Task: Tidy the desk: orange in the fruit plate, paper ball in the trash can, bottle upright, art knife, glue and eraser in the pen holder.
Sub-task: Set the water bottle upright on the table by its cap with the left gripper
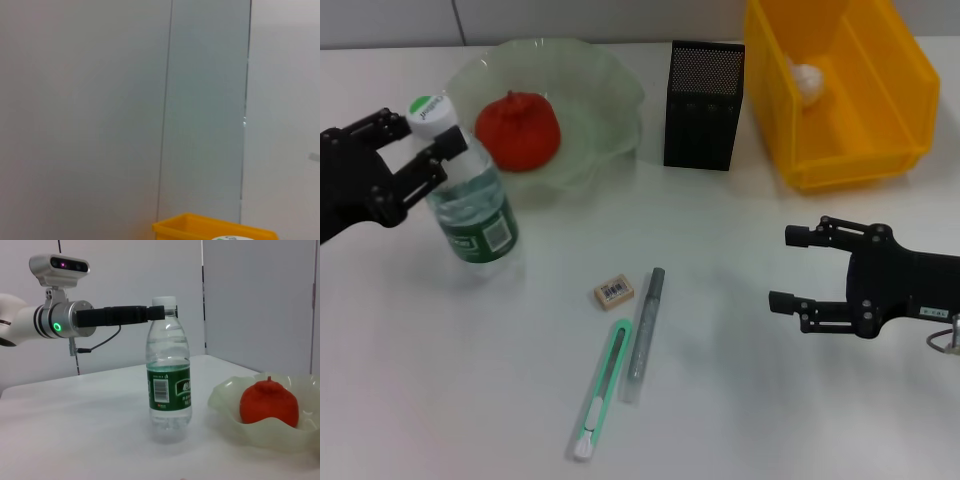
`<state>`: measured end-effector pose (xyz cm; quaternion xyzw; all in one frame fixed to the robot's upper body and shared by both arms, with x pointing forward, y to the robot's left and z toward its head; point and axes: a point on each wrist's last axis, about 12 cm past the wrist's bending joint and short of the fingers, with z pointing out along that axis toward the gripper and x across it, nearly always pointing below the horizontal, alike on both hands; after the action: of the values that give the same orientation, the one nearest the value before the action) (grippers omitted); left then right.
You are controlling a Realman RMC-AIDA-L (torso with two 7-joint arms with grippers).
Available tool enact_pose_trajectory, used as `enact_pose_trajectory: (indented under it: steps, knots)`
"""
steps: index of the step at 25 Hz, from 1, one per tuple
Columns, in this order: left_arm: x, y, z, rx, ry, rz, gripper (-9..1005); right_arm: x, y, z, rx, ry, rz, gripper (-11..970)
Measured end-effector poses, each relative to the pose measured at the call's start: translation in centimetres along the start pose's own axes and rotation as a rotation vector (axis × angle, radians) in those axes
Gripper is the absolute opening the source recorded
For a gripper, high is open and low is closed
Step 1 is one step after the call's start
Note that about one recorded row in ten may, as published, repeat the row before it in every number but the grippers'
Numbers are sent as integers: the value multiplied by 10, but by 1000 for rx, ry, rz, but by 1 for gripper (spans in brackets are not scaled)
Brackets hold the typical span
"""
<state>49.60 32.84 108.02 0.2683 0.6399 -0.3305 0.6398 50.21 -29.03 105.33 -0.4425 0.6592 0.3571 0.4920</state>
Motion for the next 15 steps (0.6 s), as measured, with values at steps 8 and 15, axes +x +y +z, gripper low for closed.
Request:
enact_pose_trajectory:
  steps: [8, 15]
  knots:
    - [3, 3, -3, -65, -39, -27, 439, 0, 1, -1, -7, 1, -2, 818]
    - [9, 8, -7, -162, -60, -43, 439, -2, 1, -2, -22, -9, 1, 818]
